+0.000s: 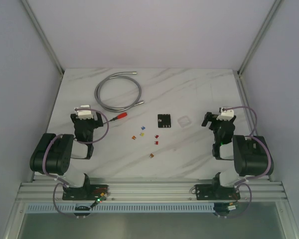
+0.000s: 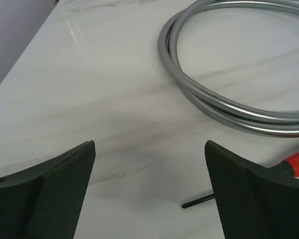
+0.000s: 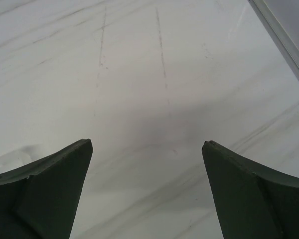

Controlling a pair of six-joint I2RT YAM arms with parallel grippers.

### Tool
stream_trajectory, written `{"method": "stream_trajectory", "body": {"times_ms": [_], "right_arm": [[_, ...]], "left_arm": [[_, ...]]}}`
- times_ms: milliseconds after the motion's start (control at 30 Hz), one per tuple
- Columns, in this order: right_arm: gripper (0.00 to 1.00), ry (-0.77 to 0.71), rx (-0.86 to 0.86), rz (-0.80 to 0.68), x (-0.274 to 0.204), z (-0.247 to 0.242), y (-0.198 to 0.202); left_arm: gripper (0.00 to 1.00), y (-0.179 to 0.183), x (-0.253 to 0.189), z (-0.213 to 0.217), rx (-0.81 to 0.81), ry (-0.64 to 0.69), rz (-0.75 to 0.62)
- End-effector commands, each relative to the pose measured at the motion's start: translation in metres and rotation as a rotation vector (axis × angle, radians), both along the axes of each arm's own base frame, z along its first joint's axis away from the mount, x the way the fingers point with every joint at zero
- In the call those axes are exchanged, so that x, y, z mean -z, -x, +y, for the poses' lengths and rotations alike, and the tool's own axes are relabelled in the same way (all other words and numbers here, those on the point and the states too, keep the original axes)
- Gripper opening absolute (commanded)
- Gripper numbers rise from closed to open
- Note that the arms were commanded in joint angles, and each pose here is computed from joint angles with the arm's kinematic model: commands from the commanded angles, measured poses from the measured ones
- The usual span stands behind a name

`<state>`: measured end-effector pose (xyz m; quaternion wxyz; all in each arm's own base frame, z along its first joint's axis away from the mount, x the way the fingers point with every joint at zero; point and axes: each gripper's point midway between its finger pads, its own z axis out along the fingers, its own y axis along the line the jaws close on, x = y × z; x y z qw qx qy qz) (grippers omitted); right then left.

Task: Snap on the fuse box
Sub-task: Pick up the fuse from the center of the board.

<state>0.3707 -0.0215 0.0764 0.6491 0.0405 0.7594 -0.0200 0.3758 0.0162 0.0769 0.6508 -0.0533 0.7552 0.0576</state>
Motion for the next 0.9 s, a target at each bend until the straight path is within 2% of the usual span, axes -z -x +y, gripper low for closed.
{"method": "stream_trajectory", "body": {"times_ms": [0, 467, 667, 800, 867], "right_arm": [[1.00, 0.016, 0.017, -0.051, -0.016, -0.003, -0.007], [1.00, 0.031, -0.014, -0.045, -0.023, 0.003, -0.011], [1.00, -0.036, -0.020, 0.098, -0.033, 0.013, -0.026], [1.00, -0.106, -0.043, 0.165, -0.040, 0.040, -0.024], [1.00, -0.129, -0.076, 0.199, -0.047, 0.060, -0.024]], "left_arm": [[1.00, 0.001, -0.006, 0.000, 0.006, -0.002, -0.021], [1.00, 0.000, -0.009, 0.000, 0.008, -0.004, -0.025], [1.00, -0.021, -0.021, 0.001, -0.030, 0.021, 0.119], [1.00, -0.022, -0.034, 0.000, -0.078, 0.119, 0.134], [1.00, -0.026, -0.042, -0.006, -0.097, 0.219, 0.143]]}}
